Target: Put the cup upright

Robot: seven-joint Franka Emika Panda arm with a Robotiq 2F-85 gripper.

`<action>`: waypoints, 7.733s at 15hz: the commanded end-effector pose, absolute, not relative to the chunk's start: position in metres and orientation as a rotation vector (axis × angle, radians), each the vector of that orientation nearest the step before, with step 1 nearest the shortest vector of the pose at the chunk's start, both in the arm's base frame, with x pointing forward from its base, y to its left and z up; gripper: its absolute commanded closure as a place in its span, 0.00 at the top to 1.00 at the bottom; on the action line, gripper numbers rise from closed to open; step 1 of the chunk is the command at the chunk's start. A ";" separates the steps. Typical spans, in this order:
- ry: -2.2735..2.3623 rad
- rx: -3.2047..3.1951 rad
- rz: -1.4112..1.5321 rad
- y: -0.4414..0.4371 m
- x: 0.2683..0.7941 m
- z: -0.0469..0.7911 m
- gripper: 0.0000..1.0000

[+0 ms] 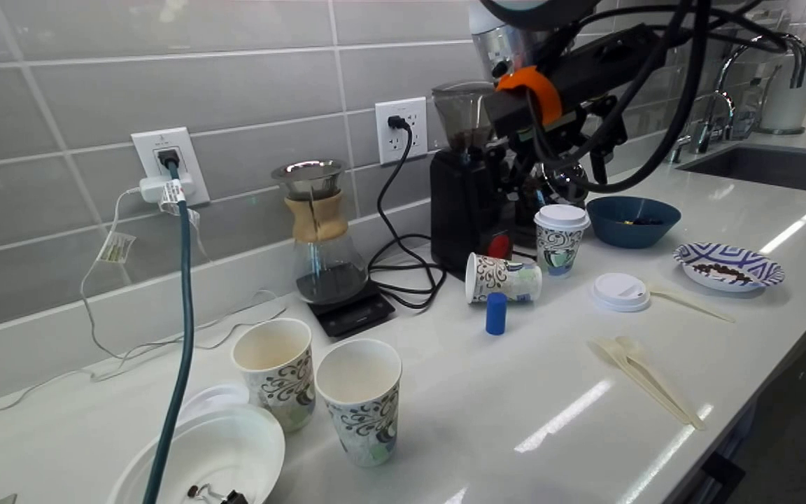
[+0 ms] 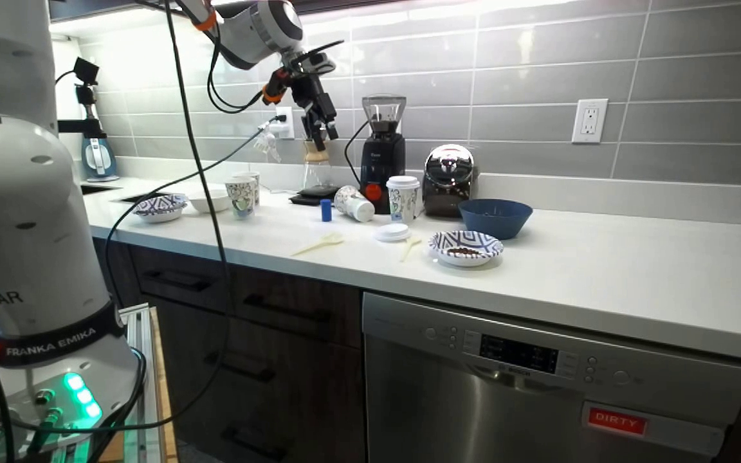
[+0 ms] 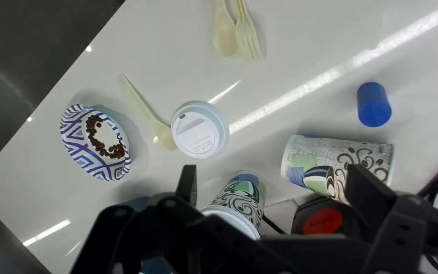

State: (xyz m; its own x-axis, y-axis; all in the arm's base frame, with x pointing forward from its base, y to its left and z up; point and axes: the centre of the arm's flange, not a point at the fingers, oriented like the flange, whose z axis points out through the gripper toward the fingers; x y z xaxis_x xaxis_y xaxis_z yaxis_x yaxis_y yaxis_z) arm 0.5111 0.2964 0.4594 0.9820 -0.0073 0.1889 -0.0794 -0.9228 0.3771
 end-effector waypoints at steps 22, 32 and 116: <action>-0.354 2.491 0.329 0.389 0.581 0.412 1.00; -0.286 2.467 0.370 0.429 0.614 0.351 1.00; -0.231 3.270 0.088 0.116 0.536 0.406 0.01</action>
State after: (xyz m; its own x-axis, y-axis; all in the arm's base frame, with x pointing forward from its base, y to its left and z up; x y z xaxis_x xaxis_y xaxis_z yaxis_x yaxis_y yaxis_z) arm 0.5182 0.1201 0.4135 0.9895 -0.1367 0.0470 -0.1308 -0.9851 -0.1116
